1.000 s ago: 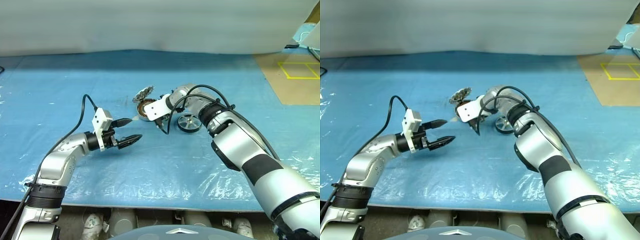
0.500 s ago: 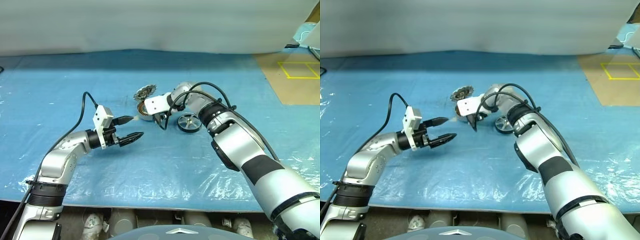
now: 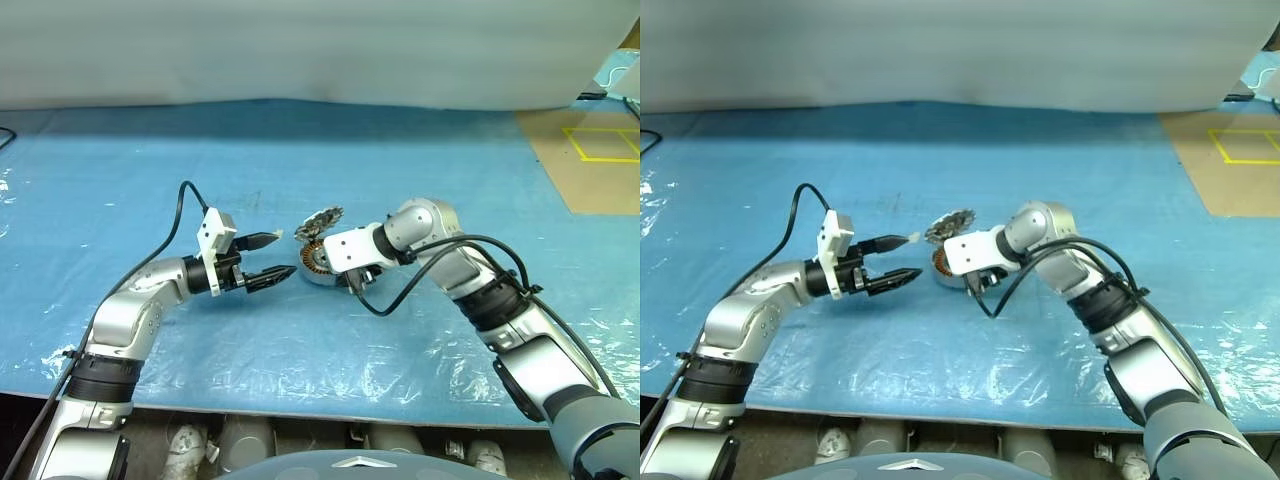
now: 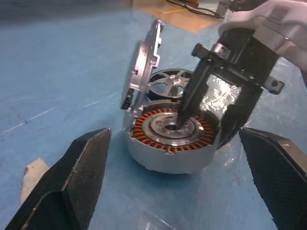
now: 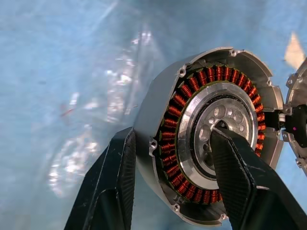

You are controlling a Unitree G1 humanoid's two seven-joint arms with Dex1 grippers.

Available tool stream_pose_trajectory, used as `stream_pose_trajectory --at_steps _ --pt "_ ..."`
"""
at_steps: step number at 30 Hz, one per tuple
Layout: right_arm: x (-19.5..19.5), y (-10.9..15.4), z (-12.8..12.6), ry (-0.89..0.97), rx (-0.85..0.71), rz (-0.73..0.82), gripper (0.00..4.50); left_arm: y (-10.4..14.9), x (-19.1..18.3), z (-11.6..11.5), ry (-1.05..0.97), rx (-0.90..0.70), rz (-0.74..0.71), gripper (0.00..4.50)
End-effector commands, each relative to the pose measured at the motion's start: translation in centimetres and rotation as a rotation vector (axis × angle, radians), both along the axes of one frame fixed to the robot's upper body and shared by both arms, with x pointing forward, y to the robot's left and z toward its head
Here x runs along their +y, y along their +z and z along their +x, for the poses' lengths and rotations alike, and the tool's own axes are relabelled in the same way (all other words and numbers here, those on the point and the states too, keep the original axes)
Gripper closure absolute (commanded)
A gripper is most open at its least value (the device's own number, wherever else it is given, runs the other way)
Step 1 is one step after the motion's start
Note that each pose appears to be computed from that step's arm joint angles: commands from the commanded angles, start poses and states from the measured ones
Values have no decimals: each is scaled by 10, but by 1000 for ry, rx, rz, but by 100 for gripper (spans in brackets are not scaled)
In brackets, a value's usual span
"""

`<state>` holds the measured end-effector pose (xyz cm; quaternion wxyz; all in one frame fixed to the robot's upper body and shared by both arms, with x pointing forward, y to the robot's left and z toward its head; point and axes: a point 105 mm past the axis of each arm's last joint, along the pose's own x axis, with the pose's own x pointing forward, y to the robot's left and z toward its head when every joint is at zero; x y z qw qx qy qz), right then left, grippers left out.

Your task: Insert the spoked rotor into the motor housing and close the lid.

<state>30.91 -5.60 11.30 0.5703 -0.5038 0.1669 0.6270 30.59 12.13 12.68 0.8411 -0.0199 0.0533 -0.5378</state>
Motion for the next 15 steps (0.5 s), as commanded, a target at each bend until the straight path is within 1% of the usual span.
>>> stream_pose_trajectory --at_steps 1,3,6,9,11,15 --pt "0 -5 -12 -65 90 -14 257 5 -6 2 -48 -22 4 0" --pt "3 -12 -13 -135 141 3 257 6 -8 3 -54 -19 0 0" --pt "6 -23 -5 -256 167 9 257 6 -12 4 -63 -16 -9 0" --pt "18 -24 -2 -344 237 60 257 3 -17 7 -66 -18 -5 0" --pt "26 -23 1 -366 236 70 257 6 -20 9 -67 -24 -16 0" --pt "29 -28 0 -338 213 40 257 7 -19 7 -77 -30 -15 0"
